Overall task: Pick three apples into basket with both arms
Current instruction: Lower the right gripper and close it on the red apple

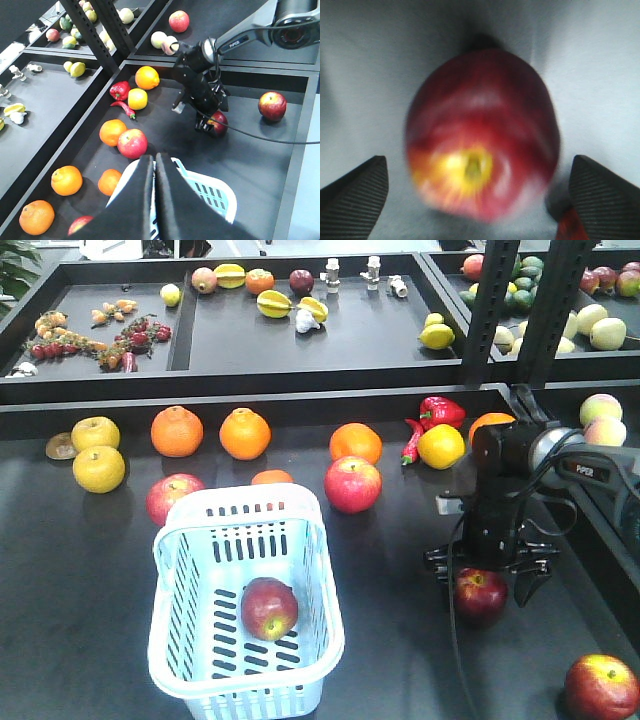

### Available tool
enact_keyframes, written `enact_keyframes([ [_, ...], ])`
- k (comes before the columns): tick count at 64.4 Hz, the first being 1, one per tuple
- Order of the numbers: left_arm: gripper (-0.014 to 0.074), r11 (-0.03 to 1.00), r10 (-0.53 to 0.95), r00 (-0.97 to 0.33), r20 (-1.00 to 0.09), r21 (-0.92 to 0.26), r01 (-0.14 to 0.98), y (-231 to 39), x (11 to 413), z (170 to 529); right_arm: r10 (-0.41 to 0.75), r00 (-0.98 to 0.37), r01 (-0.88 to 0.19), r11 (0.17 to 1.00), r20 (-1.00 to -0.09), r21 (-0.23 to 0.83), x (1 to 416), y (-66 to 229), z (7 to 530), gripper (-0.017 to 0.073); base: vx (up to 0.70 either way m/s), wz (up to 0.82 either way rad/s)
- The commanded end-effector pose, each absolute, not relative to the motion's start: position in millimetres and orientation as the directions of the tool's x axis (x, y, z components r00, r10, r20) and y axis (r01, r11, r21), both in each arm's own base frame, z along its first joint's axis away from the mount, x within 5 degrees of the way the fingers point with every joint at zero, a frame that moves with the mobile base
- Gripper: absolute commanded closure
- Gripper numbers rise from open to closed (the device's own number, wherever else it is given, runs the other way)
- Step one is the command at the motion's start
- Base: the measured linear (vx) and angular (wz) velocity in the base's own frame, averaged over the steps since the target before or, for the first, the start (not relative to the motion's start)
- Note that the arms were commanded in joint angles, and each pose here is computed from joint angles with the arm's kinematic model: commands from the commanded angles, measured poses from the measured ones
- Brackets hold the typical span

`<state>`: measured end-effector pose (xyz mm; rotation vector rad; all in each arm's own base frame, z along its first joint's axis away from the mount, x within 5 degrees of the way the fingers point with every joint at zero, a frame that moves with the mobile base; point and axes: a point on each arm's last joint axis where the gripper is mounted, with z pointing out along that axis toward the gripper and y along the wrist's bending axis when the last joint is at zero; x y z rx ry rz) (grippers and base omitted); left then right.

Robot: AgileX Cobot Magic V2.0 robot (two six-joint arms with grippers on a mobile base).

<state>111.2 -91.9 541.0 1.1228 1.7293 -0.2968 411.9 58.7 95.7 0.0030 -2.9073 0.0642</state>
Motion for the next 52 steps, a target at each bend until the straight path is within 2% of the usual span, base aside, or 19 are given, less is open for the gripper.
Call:
enact_keyframes([
  [1,0.0600,0.549,0.488,-0.007,-0.873,0.301,0.780,-91.7,106.8,551.9,0.003,-0.982,-0.006,0.999,0.189,-0.048,415.5,55.2,117.4,-0.0097,0.00,0.00],
  [26,0.0600,0.549,0.488,-0.007,-0.873,0.301,0.780,-91.7,106.8,551.9,-0.004,-0.982,-0.014,0.998,0.187,-0.054,417.0,54.7,110.2,0.0144,0.00,0.00],
  [38,0.0600,0.549,0.488,-0.007,-0.873,0.301,0.780,-91.7,106.8,551.9,-0.022,-0.987,-0.031,0.998,0.161,-0.052,418.1,54.5,117.2,0.0165,0.00,0.00],
  [52,0.0600,0.549,0.488,-0.007,-0.873,0.301,0.780,-91.7,106.8,551.9,-0.066,-0.997,-0.068,0.997,0.041,-0.046,427.2,54.9,151.4,0.0167,0.00,0.00],
])
